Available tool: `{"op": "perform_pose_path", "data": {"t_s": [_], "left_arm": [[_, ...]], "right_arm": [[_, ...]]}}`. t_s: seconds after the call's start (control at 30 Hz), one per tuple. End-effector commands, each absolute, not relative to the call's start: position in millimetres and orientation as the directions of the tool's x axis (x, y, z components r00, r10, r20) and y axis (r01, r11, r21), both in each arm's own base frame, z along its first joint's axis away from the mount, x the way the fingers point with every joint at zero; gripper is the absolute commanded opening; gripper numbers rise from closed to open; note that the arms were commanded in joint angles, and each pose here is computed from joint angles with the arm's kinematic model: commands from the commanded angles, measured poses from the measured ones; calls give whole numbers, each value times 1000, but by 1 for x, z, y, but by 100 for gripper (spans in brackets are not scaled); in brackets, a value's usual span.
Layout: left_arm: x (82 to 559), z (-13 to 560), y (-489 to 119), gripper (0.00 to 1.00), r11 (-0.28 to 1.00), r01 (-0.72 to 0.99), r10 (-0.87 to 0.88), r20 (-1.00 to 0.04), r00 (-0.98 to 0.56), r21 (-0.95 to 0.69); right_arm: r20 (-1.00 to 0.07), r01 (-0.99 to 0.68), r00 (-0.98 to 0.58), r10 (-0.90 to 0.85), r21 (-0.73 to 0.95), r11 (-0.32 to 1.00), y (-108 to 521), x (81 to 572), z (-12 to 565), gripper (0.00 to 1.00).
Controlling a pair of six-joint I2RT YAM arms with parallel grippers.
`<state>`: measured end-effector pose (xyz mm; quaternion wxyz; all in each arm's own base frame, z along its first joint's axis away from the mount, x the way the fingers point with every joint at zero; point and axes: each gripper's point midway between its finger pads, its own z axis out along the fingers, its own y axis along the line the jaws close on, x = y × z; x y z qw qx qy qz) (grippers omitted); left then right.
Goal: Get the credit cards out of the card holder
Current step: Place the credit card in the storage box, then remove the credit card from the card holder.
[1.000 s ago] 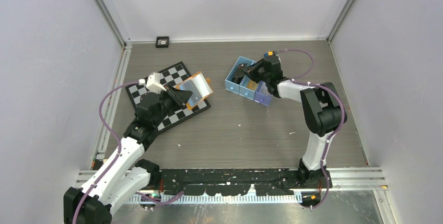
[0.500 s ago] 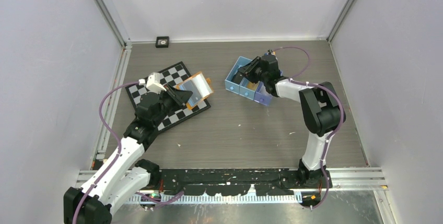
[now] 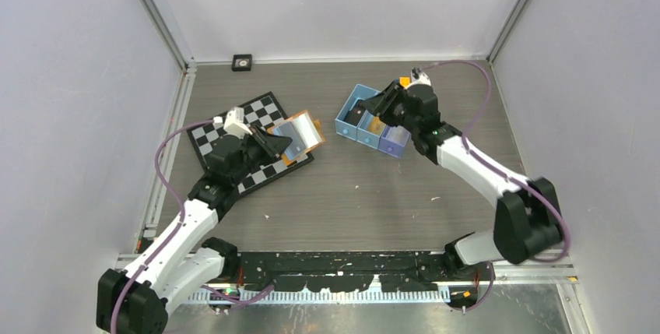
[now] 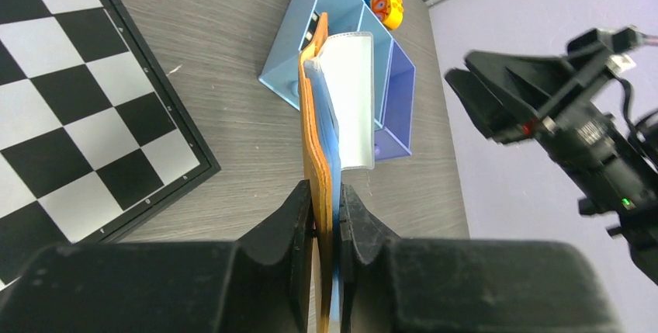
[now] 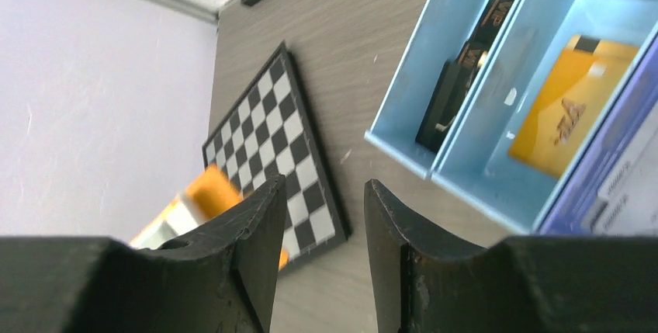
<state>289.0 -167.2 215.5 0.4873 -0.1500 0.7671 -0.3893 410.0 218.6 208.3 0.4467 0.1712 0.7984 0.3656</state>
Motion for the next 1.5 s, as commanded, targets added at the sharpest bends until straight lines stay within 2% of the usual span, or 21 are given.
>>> {"op": "perform_pose_path", "data": {"t_s": [0.0,0.17,0.33,0.6,0.67,1.13,1.3,1.47], "left_arm": [[293,238,-181,0,588,238,-623,-620,-476,-773],[297,232,-205,0,533,292,-580,-594,-557,-794],[297,235,-236,0,443,394,-482,-584,-653,-805],[300,225,-263,0,369,424,-389,-552,-737,-827],[299,226,-265,0,364,427,-382,-551,-742,-828],[290,227,-283,1,351,454,-331,-562,-758,-819],[290,222,-288,1,356,450,-321,-559,-764,-819],[292,218,-286,1,381,431,-326,-555,-765,-818]], "right_arm": [[-659,-116,-543,521,673,730,209,358,214,47],[-673,-258,-546,498,701,665,212,313,219,46],[-709,-371,-519,478,690,621,216,295,230,47],[-740,-463,-514,434,665,586,234,277,240,77],[-740,-462,-535,408,661,591,242,277,235,79],[-787,-511,-545,287,584,631,273,263,229,80],[-819,-524,-513,256,535,662,276,258,230,72],[-837,-502,-481,259,506,701,267,259,237,72]]}}
